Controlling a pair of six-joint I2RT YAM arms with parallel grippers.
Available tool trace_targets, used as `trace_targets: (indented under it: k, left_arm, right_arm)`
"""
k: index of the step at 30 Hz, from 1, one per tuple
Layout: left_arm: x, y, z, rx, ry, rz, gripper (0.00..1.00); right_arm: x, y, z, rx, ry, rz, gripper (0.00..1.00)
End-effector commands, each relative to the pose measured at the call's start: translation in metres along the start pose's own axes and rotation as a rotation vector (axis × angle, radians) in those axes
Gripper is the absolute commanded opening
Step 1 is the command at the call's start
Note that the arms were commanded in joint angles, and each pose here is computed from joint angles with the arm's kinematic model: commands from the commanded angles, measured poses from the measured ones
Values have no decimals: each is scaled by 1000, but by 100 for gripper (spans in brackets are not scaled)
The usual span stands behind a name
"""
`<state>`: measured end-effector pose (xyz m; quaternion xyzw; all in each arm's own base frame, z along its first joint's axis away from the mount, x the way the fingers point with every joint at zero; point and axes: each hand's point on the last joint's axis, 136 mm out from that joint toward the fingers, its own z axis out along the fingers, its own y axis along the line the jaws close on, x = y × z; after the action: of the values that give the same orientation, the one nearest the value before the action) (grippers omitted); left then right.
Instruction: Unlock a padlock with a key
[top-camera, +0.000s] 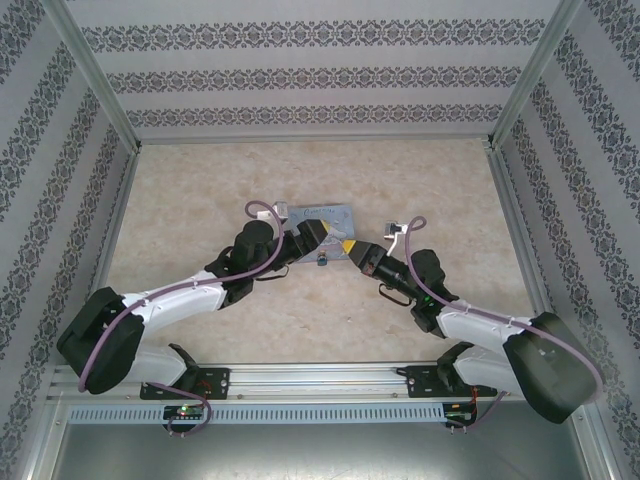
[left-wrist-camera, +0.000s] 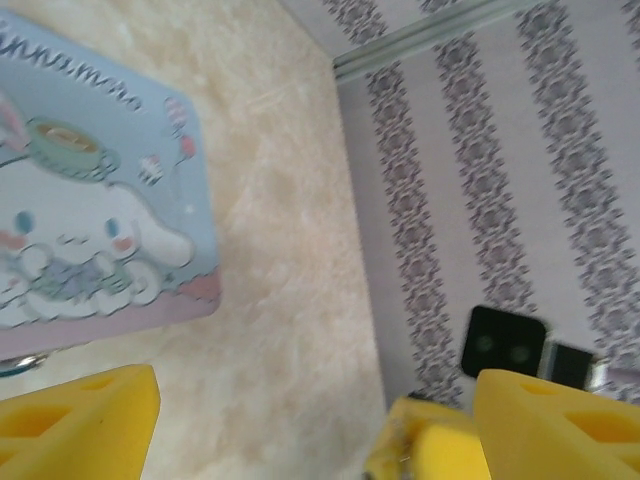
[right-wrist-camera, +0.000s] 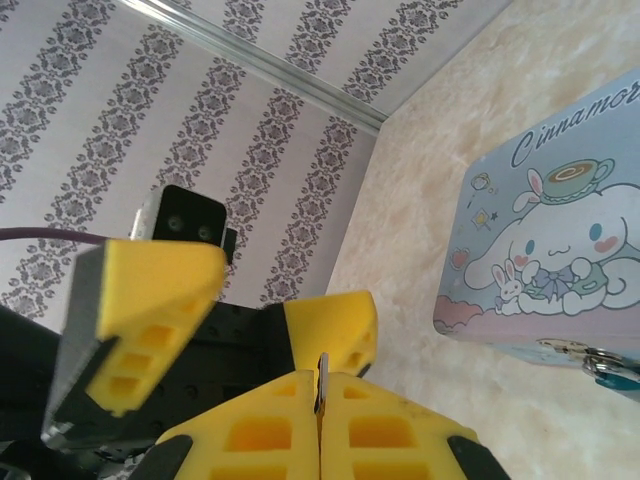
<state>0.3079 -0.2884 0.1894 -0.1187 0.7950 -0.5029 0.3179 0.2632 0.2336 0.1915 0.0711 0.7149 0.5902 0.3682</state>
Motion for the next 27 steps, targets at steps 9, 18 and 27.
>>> trace_targets:
  k: [9,18,27]
  left_arm:
    - [58,69,-2,-168,232,199,79]
    - [72,103,13,-284,255,395,69]
    - [59,125,27,-378,170,555,66]
  right_arm:
    - [-17,-33,-6,163,-38,26,0]
    - [-51,-35,28,189,-52,109,0]
    - [-55,-50,73,193,18,160,0]
